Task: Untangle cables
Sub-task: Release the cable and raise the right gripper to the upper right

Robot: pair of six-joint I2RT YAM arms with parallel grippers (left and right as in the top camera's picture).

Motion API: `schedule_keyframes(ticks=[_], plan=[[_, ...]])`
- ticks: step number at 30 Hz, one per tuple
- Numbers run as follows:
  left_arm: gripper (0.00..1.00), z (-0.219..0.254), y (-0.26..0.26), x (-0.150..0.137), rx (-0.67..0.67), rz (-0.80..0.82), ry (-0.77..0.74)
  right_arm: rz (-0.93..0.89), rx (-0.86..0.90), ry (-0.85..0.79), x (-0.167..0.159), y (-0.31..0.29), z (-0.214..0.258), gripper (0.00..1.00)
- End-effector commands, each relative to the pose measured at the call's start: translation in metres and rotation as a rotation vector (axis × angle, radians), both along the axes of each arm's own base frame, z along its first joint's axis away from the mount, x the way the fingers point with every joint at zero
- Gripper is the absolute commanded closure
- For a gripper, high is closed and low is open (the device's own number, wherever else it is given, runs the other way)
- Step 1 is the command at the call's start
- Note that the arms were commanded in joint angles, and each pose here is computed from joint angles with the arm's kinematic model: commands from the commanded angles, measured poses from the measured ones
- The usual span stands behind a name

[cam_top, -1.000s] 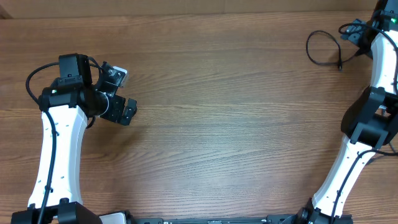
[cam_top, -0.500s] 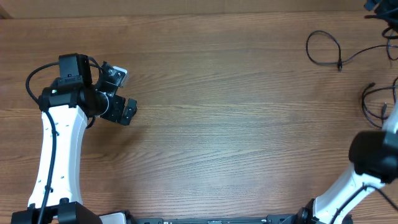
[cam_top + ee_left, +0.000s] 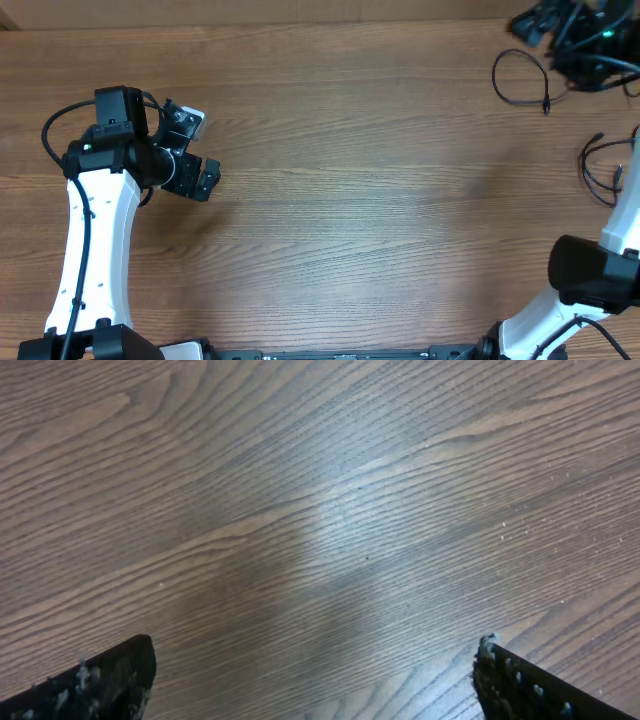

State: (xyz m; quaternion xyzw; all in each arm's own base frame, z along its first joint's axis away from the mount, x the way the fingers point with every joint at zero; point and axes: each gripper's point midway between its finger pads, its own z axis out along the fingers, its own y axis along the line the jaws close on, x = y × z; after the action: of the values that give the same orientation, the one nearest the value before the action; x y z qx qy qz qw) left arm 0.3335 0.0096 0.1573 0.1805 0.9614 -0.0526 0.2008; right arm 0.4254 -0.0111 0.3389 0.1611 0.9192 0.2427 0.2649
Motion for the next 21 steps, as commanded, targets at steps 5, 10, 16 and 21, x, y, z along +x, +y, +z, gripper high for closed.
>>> schedule_keyframes(ticks=[5,10,16,21], plan=[[0.01,0.002,0.002,0.003,0.005,-0.009,-0.009,0.249,-0.113,-0.002,-0.022,0.062,-0.002,0.0],[0.01,0.002,0.002,0.003,0.005,-0.009,-0.009,0.311,-0.188,0.017,-0.029,0.085,-0.009,0.0],[0.0,0.002,0.002,0.003,0.005,-0.009,-0.009,0.362,-0.2,-0.009,-0.029,0.107,-0.007,0.0],[0.0,0.002,0.002,0.003,0.005,-0.009,-0.009,0.396,-0.199,-0.009,-0.033,0.12,-0.007,0.0]])
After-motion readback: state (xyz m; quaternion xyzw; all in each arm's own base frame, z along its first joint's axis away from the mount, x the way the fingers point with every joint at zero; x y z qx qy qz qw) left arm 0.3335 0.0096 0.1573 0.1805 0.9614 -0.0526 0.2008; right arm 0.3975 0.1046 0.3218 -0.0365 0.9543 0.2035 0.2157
